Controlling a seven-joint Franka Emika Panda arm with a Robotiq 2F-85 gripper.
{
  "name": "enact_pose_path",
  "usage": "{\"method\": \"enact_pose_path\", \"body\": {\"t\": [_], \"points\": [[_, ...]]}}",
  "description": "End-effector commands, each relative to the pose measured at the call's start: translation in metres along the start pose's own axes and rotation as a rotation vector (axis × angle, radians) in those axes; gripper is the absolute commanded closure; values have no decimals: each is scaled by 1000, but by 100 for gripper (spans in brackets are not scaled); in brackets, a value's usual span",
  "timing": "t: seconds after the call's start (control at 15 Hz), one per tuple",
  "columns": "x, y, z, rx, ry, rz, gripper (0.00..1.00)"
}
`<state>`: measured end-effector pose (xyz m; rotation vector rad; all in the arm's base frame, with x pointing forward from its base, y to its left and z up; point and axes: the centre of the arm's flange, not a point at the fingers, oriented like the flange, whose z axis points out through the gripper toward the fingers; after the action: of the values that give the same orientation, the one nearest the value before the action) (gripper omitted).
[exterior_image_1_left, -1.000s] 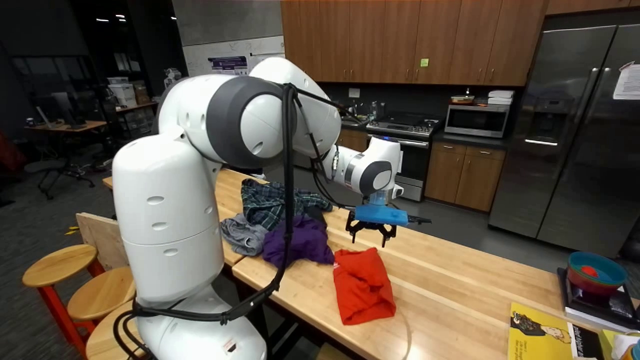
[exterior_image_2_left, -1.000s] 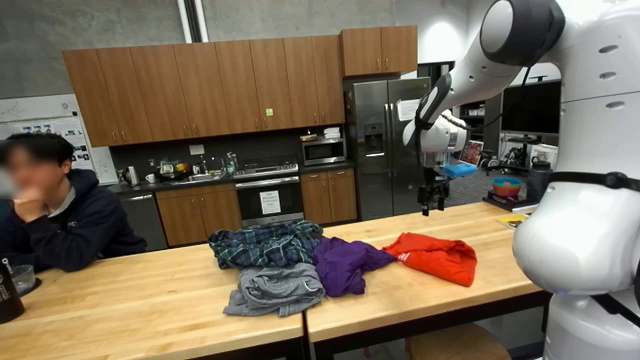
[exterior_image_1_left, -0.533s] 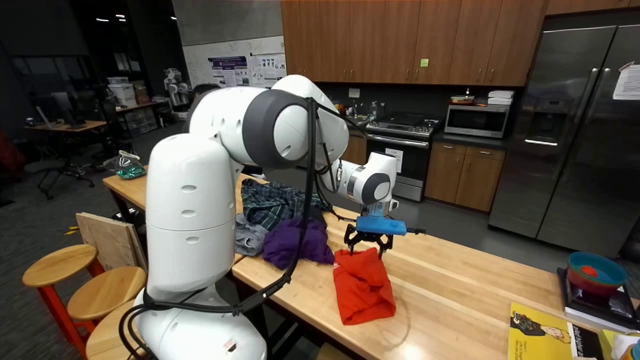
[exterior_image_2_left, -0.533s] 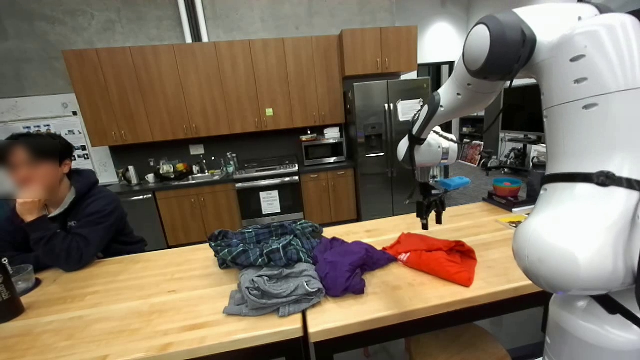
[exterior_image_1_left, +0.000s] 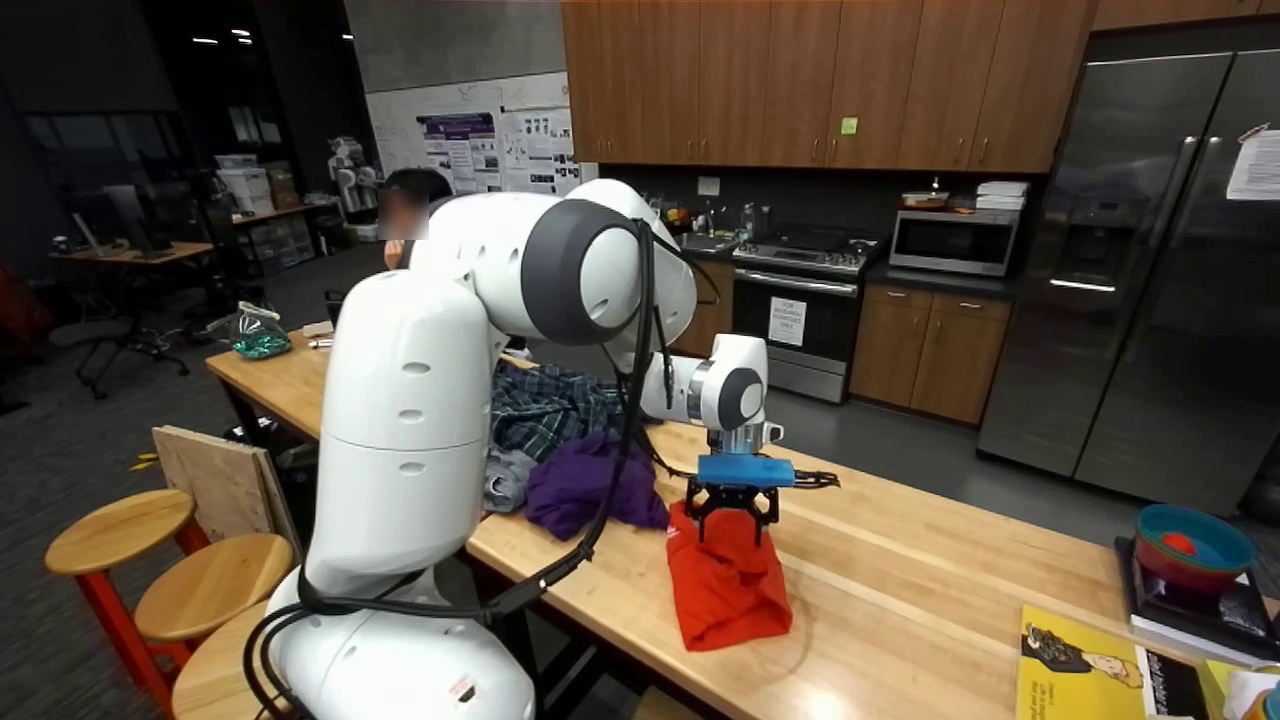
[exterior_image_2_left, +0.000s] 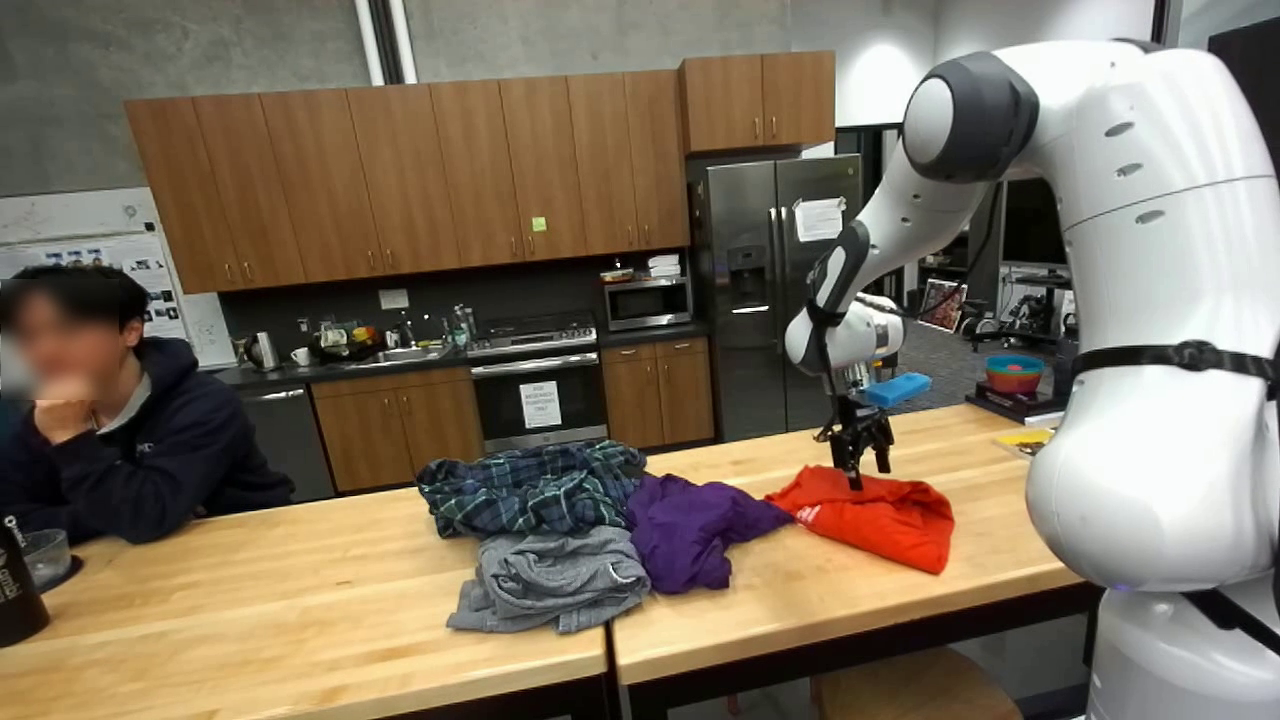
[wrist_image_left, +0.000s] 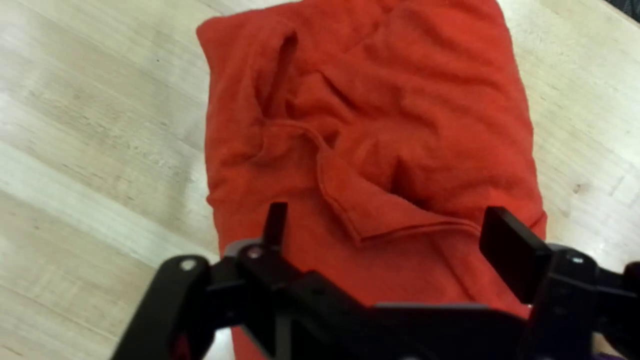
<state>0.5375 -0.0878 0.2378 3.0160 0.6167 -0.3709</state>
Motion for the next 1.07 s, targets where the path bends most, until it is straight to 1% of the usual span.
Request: {"method": "enact_pose_path", "body": {"t": [0.0,0.07,0.6,0.67,1.0], "points": [[-15,-10,-1,-48,-7,35,30],[-17,-10,-1,-50,-10,40,35],[-16,-11,0,-52,-8,35,98],[-16,-11,0,-51,-6,33,100],[-16,-13,-3,-55,2,31,100]]}}
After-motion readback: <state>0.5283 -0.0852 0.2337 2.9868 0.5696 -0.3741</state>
